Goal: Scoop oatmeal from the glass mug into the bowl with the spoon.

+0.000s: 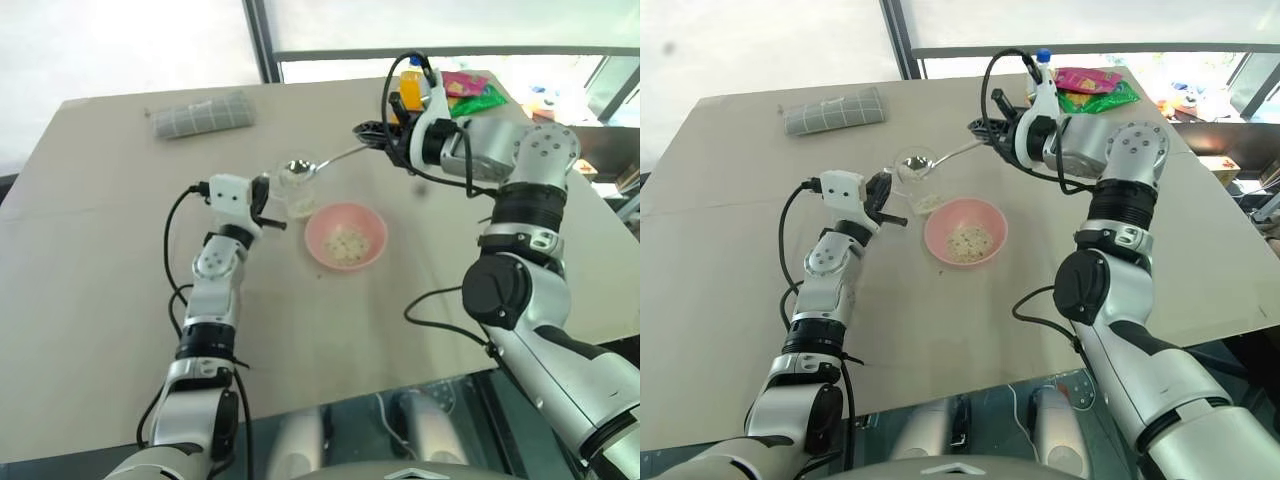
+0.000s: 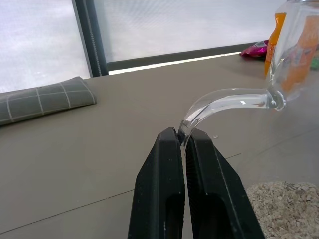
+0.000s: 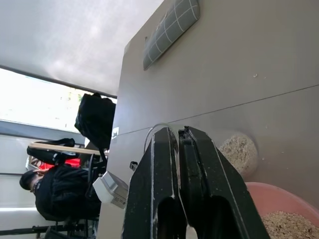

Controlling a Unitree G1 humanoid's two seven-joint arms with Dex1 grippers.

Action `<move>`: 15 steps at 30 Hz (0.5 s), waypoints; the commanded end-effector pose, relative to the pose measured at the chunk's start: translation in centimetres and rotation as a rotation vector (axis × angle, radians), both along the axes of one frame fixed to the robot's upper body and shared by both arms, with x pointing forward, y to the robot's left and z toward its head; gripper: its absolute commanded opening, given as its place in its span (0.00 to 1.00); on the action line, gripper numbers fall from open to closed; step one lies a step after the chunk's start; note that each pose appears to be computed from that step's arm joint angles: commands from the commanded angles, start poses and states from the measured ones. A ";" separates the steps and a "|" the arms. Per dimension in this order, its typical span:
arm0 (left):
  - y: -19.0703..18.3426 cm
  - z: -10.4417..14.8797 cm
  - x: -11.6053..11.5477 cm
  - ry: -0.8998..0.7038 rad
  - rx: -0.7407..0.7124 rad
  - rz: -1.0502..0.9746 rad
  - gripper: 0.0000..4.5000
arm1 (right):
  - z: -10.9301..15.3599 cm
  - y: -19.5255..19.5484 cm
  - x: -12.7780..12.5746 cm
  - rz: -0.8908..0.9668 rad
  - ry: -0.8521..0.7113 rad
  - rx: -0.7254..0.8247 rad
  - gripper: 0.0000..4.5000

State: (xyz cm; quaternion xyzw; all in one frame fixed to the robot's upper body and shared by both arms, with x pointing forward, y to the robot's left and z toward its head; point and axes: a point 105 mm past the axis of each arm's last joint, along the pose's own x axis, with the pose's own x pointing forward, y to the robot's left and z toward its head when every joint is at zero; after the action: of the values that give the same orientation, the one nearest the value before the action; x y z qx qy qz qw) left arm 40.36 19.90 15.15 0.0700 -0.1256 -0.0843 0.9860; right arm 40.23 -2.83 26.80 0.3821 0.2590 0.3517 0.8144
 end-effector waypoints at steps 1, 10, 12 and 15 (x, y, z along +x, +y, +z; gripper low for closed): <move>-0.1 -0.4 0.0 0.009 0.003 0.002 0.00 | 2.2 -0.1 -0.2 0.000 -0.048 0.042 0.02; -0.2 -0.7 0.0 0.018 0.003 0.001 0.00 | 2.5 -0.2 0.0 -0.015 -0.008 0.086 0.02; -0.3 -0.8 0.0 0.020 0.004 0.000 0.00 | 2.4 -0.2 0.1 -0.020 0.006 0.095 0.02; -0.3 -0.9 -0.1 0.020 0.001 0.001 0.00 | 2.4 -0.1 0.2 -0.026 0.027 0.118 0.02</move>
State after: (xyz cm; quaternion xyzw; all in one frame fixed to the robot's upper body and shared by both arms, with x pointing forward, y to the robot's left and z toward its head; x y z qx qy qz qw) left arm 40.39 19.89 15.03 0.0675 -0.1243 -0.0802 0.9867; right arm 40.66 -3.06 26.81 0.4271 0.2746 0.3312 0.7953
